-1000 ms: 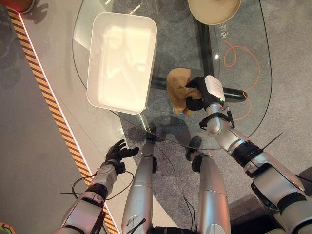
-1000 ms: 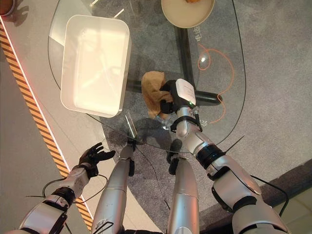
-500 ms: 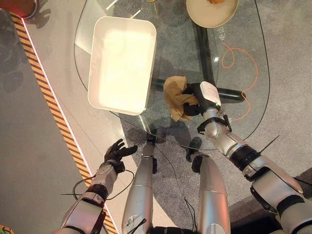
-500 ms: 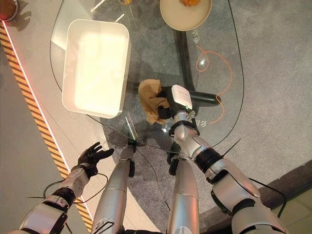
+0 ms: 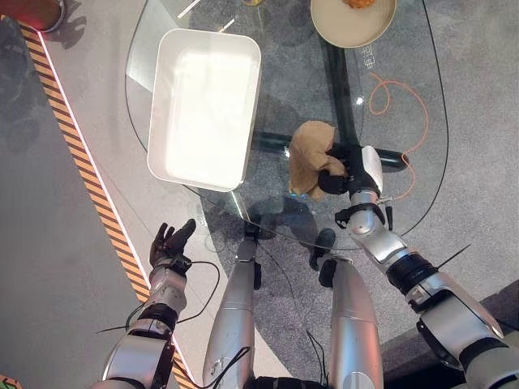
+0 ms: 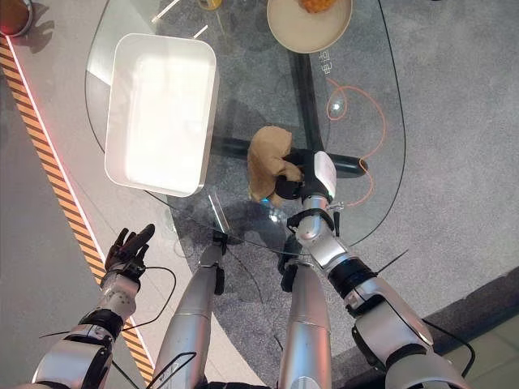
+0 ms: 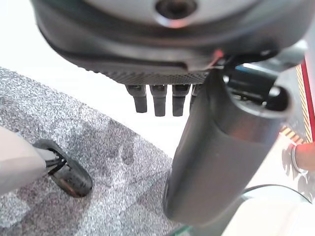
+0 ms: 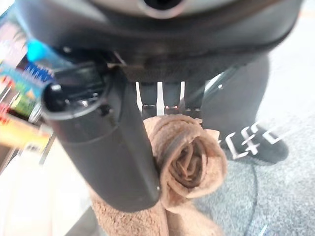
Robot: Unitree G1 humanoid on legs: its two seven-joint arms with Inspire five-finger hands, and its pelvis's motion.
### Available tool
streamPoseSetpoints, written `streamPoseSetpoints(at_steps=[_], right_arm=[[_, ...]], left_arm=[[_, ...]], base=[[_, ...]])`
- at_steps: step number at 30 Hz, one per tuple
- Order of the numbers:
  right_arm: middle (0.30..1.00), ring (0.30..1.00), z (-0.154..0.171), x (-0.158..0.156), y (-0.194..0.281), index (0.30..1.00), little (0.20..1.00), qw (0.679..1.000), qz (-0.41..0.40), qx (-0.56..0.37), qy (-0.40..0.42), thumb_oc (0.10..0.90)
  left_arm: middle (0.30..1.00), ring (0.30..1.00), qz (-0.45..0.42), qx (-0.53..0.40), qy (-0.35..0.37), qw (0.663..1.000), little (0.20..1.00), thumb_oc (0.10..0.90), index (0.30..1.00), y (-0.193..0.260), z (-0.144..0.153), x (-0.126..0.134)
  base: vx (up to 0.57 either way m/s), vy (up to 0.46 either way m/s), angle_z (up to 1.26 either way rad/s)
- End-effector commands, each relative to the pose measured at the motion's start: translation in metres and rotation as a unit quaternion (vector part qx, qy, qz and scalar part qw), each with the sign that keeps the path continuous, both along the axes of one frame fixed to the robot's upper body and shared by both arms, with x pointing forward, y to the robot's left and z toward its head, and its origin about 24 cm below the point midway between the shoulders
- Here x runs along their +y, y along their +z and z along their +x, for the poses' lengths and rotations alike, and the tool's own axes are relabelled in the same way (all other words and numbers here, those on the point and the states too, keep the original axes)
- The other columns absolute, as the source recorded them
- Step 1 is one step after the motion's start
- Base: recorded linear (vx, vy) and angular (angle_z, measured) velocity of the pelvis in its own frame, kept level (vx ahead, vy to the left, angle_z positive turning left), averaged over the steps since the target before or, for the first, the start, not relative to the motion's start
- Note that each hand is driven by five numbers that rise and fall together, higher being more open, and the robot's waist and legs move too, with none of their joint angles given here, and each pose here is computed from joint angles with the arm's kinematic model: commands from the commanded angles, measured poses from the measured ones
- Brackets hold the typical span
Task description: Wipe the table with a cloth and put it in the basket.
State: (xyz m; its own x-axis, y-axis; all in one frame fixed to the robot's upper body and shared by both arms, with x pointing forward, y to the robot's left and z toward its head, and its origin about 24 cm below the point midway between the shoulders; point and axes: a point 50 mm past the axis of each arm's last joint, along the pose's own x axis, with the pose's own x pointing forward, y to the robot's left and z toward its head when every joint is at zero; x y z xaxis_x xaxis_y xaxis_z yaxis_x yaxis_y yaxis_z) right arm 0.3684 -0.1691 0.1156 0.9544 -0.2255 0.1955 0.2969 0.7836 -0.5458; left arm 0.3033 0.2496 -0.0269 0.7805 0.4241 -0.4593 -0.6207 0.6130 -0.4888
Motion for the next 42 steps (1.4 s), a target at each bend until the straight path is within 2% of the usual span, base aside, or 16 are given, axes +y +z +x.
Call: streamPoseSetpoints(at_steps=[1,11,17,26,31,38,42], right_arm=[[0.300,0.300,-0.004,0.007,0.052,0.300,0.200,0.989,0.045,-0.140,0.021,0.100],[0.300,0.300,-0.013,-0.002,0.068,0.300,0.200,0.977,0.094,-0.187,0.036,0.100],[0.300,0.300,-0.022,-0.003,0.075,0.300,0.200,0.966,0.130,-0.218,0.042,0.100],[0.300,0.300,-0.029,-0.006,0.081,0.300,0.200,0.956,0.151,-0.250,0.032,0.100],[0.300,0.300,-0.031,-0.005,0.083,0.300,0.200,0.954,0.160,-0.252,0.035,0.100],[0.300,0.300,-0.035,0.000,0.091,0.300,0.200,0.949,0.161,-0.264,0.052,0.100],[0.300,0.300,-0.040,0.003,0.096,0.300,0.200,0.944,0.159,-0.280,0.067,0.100]], left_arm=[[0.900,0.900,0.008,-0.012,0.087,0.996,0.900,0.800,0.900,-0.001,-0.018,0.030],[0.900,0.900,0.013,-0.026,0.144,0.989,0.900,0.800,0.900,0.002,-0.026,0.045],[0.900,0.900,0.065,-0.035,0.223,0.972,0.900,0.800,0.900,0.017,-0.032,0.058],[0.900,0.900,0.118,-0.057,0.363,0.923,0.900,0.800,0.900,0.052,-0.038,0.085],[0.900,0.900,0.146,-0.071,0.378,0.912,0.900,0.800,0.900,0.064,-0.036,0.086],[0.900,0.900,0.156,-0.169,0.356,0.906,0.900,0.800,0.900,0.092,-0.024,0.076],[0.900,0.900,0.153,-0.247,0.320,0.902,0.900,0.800,0.900,0.116,-0.015,0.068]], base=[[0.00,0.000,0.00],[0.00,0.000,0.00],[0.00,0.000,0.00],[0.00,0.000,0.00],[0.00,0.000,0.00],[0.00,0.000,0.00],[0.00,0.000,0.00]])
